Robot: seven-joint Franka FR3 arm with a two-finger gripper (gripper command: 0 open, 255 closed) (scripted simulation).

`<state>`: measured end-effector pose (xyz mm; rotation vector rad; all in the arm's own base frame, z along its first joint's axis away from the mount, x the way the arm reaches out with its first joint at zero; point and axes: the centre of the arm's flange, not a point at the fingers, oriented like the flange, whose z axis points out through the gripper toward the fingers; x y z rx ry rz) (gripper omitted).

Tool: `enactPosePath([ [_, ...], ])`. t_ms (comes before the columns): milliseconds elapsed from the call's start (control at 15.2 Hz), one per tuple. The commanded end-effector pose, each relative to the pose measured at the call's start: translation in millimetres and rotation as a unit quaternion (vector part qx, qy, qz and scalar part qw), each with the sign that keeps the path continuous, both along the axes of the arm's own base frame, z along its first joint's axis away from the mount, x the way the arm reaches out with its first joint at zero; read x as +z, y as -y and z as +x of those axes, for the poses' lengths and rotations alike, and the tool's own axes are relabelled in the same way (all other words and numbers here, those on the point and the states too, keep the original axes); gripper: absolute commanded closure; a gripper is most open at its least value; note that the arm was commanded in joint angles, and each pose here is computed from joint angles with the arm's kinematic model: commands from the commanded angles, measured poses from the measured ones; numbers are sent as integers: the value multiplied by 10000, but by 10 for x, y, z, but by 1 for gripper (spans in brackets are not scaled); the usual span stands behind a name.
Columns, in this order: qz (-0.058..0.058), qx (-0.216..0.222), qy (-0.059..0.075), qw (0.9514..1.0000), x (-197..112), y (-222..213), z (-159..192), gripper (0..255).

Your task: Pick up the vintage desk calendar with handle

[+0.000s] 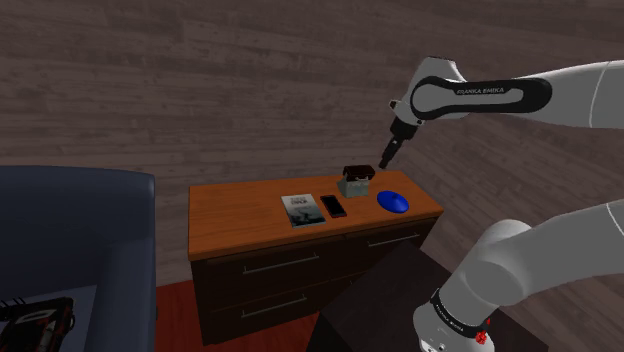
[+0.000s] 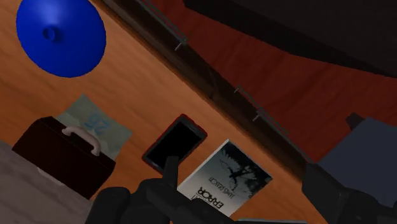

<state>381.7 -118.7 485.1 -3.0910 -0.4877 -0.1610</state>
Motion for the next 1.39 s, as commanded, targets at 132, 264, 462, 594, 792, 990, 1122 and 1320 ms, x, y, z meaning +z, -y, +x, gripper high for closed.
enactPosePath([
  [132, -175, 731, 60, 9972, -311, 257, 248, 0],
  [264, -257, 1080, 87, 9938, -464, 388, 400, 0],
  [462, -381, 1600, 127, 9863, -689, 568, 646, 0],
  [594, -462, 1945, 153, 9797, -836, 676, 821, 0],
  [792, -584, 2457, 192, 9674, -1051, 819, 1098, 0],
  [990, -703, 2961, 231, 9523, -1260, 938, 1390, 0],
  [1122, -782, 3293, 256, 9406, -1397, 1002, 1592, 0],
  [1320, -898, 3783, 294, 9209, -1598, 1076, 1905, 0],
])
